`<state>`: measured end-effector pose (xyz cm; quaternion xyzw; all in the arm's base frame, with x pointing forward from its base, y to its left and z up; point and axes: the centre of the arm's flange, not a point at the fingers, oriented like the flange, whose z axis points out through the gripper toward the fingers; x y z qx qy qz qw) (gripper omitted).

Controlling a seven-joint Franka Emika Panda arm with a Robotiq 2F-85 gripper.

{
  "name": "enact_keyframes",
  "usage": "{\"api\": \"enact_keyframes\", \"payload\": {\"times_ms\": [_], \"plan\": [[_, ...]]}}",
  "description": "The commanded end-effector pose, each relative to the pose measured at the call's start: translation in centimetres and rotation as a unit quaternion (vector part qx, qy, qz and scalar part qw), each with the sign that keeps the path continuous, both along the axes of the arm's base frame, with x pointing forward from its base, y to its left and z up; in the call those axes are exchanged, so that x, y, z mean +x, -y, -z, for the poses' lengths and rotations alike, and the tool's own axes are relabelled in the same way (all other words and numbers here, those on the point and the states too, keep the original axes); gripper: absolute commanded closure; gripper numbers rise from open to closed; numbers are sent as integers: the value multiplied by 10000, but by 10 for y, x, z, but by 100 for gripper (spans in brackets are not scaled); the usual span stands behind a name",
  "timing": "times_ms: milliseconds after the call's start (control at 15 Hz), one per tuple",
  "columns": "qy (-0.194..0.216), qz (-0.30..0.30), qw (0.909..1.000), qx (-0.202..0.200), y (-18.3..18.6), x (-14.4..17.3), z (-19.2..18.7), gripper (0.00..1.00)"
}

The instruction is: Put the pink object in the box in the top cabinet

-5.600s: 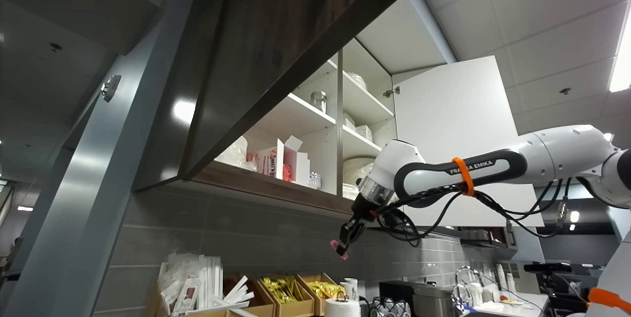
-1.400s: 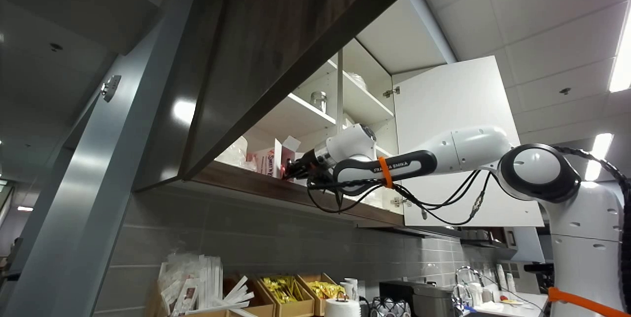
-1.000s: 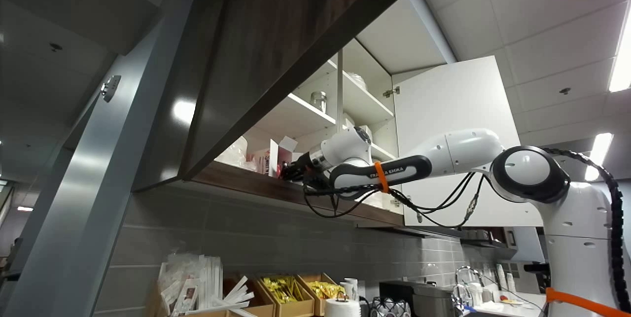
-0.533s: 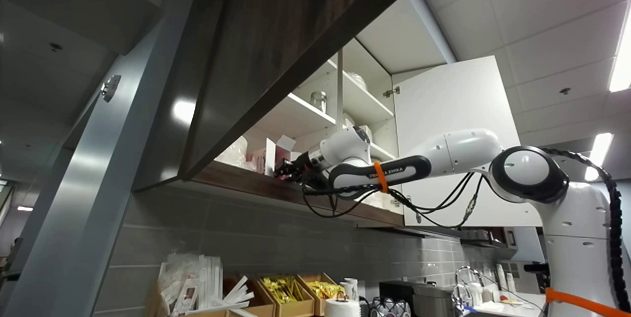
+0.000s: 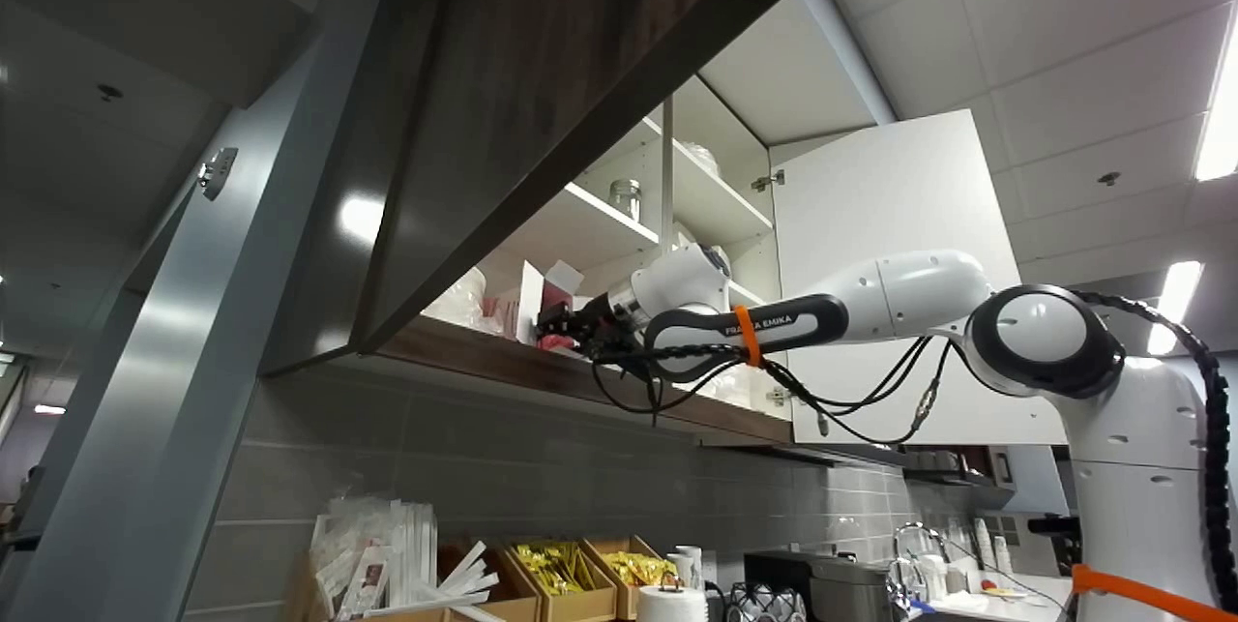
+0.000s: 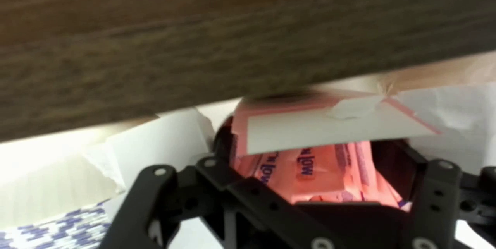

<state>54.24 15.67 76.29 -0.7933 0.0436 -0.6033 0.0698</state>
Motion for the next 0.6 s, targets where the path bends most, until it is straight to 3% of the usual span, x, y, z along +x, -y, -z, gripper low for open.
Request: {"api": "enact_keyframes", "payload": {"times_ms": [0, 533], "plan": [[-118, 90, 9999, 34, 5, -14, -2, 34], [-71, 173, 9998, 34, 8, -23, -6, 96]]}}
